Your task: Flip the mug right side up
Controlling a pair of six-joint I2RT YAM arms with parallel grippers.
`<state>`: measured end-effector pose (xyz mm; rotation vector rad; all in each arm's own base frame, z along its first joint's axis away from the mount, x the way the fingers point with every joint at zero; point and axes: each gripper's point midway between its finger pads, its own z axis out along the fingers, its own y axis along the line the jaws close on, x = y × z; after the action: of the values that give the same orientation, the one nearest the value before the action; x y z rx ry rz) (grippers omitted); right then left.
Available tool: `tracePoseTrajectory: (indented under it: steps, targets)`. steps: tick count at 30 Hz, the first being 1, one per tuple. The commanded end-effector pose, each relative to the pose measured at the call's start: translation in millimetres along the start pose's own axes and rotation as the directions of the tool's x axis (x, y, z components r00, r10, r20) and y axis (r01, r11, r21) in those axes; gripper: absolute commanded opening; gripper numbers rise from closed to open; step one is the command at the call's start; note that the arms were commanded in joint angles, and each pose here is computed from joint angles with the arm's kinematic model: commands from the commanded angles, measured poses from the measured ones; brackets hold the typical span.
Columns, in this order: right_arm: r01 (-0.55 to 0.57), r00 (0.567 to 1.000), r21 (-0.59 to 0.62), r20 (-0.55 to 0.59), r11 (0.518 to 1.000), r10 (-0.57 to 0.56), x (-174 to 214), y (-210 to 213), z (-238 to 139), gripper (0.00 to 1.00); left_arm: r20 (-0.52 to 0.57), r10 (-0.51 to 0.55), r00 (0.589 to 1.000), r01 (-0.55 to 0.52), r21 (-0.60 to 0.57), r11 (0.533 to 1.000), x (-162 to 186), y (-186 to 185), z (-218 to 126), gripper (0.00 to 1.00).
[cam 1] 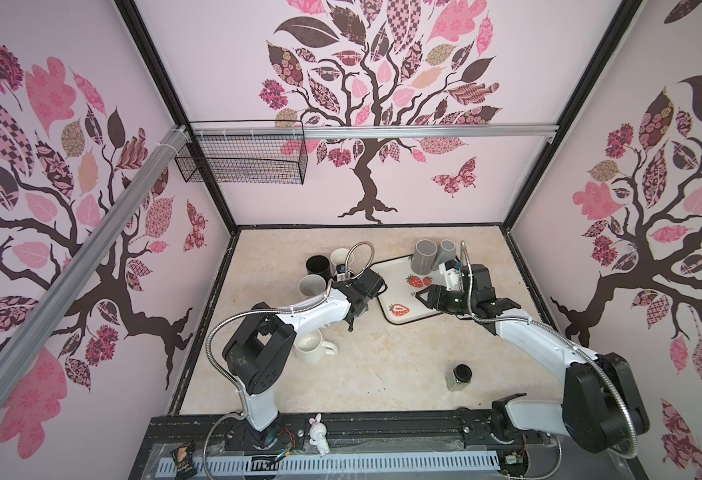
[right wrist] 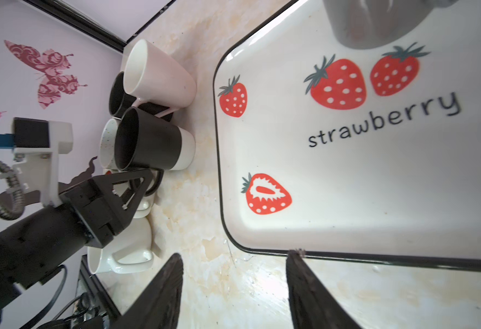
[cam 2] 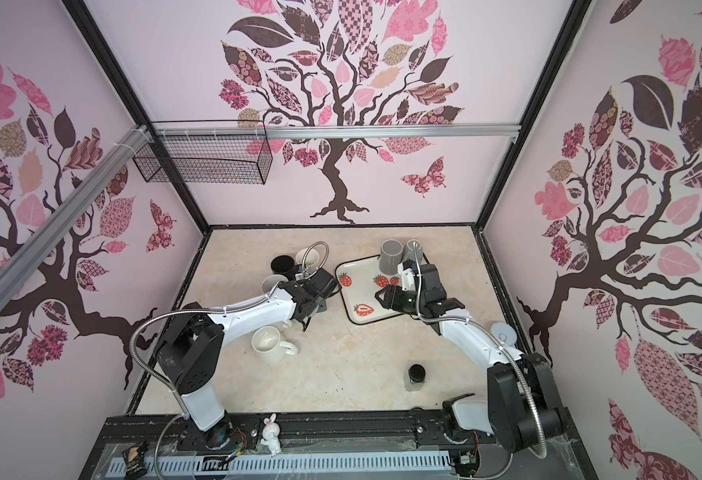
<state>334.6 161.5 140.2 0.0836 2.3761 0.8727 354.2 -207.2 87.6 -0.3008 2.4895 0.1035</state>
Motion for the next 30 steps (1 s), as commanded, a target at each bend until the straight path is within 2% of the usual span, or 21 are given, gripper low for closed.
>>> tracePoseTrajectory:
  steps: [1, 6, 10, 15, 22, 27, 30]
  targets:
    - [0.065, 0.994, 0.083, 0.079, 0.994, -0.072, -31, 0, -11, 0.60, 0.070, -0.050, 0.996, 0.045, 0.068, 0.997, -31, -7, -31, 0.46]
    - [0.084, 0.987, 0.179, 0.122, 0.980, -0.107, -60, -6, -10, 0.60, 0.121, -0.036, 0.992, 0.023, 0.110, 0.994, -49, -2, -59, 0.49]
    - [0.104, 0.977, 0.245, 0.157, 0.964, -0.145, -88, -1, -8, 0.64, 0.172, -0.041, 0.984, 0.015, 0.154, 0.988, -63, 4, -83, 0.50]
    - [0.143, 0.968, 0.339, 0.147, 0.930, -0.202, -114, -15, 12, 0.66, 0.226, -0.061, 0.972, 0.004, 0.244, 0.970, -73, 5, -106, 0.50]
    - [0.135, 0.973, 0.360, 0.127, 0.923, -0.192, -171, -19, 45, 0.68, 0.224, -0.031, 0.974, -0.039, 0.305, 0.951, -65, 5, -114, 0.50]
    - [0.139, 0.977, 0.420, 0.089, 0.897, -0.194, -191, -38, 69, 0.71, 0.217, -0.009, 0.976, -0.066, 0.336, 0.939, -59, 3, -115, 0.50]
    - [0.139, 0.982, 0.416, 0.063, 0.899, -0.181, -196, -54, 88, 0.70, 0.215, 0.014, 0.976, -0.090, 0.347, 0.933, -56, 2, -115, 0.50]
